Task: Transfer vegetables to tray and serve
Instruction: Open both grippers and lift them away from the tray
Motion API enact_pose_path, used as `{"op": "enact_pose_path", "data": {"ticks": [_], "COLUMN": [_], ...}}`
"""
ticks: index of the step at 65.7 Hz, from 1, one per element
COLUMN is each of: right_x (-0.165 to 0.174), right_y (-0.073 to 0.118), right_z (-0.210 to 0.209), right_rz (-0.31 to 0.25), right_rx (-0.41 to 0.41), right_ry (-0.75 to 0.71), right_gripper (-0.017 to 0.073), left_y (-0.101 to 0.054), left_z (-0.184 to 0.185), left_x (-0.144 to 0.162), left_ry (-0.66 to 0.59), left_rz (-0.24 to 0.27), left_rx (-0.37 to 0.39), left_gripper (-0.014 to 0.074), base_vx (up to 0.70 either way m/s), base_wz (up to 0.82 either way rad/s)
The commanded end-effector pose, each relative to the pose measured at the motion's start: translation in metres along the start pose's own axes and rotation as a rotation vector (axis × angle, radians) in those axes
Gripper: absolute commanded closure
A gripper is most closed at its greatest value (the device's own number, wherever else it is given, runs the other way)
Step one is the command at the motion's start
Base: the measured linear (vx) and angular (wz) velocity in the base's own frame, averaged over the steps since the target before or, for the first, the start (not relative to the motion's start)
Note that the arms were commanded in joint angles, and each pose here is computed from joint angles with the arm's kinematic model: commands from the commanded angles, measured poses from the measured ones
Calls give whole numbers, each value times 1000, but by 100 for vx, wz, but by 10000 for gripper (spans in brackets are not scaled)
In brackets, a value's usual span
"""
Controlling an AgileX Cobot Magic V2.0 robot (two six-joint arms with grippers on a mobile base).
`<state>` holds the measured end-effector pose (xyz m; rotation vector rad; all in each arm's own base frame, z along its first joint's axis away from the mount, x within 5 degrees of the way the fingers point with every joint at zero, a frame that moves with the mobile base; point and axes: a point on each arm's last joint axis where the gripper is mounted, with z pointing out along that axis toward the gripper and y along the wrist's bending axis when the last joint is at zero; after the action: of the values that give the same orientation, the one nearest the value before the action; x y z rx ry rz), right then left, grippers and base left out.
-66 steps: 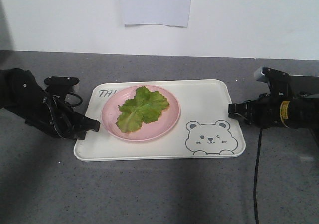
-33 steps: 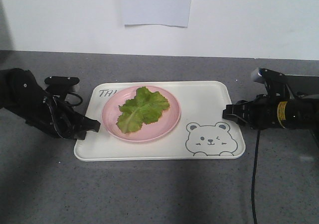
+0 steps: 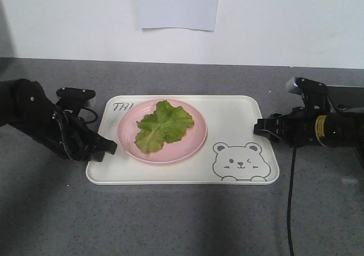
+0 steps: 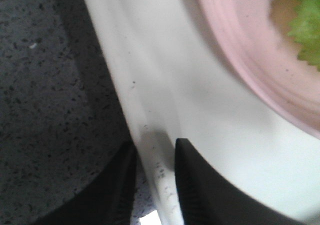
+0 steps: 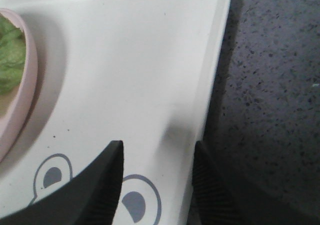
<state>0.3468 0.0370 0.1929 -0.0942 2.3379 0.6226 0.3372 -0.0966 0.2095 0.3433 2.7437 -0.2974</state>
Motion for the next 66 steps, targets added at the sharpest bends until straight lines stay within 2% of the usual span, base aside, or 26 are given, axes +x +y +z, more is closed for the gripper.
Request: {"op": "enact_pose_path", "data": {"ticks": [1, 16, 35, 49, 57, 66], "right_x": [-17, -17, -26, -34, -41, -48], "right_y": [10, 9, 9, 18, 28, 44], "right_z": [-12, -12, -24, -40, -57, -81], "right_rz": [-37, -37, -50, -74, -123, -210], "right_rx": [-7, 4, 79, 79, 68, 39], "right_ry": [-70, -74, -137, -189, -237, -297], "right_gripper": [226, 207, 207, 207, 211, 256], "left_y": [-8, -8, -8, -8, -10, -12], "left_z": [-17, -17, -17, -21, -31, -52], "left_x": [-10, -10, -10, -10, -12, -15], "left_ry": [-83, -82, -76, -86, -124, -206], "left_rz": [5, 5, 8, 10, 17, 24], "left_rx": [17, 17, 16, 16, 13, 10], "left_gripper": [298, 221, 220, 220, 220, 220], "base_vx": [0, 0, 0, 0, 0, 0], "base_wz": [0, 0, 0, 0, 0, 0]}}
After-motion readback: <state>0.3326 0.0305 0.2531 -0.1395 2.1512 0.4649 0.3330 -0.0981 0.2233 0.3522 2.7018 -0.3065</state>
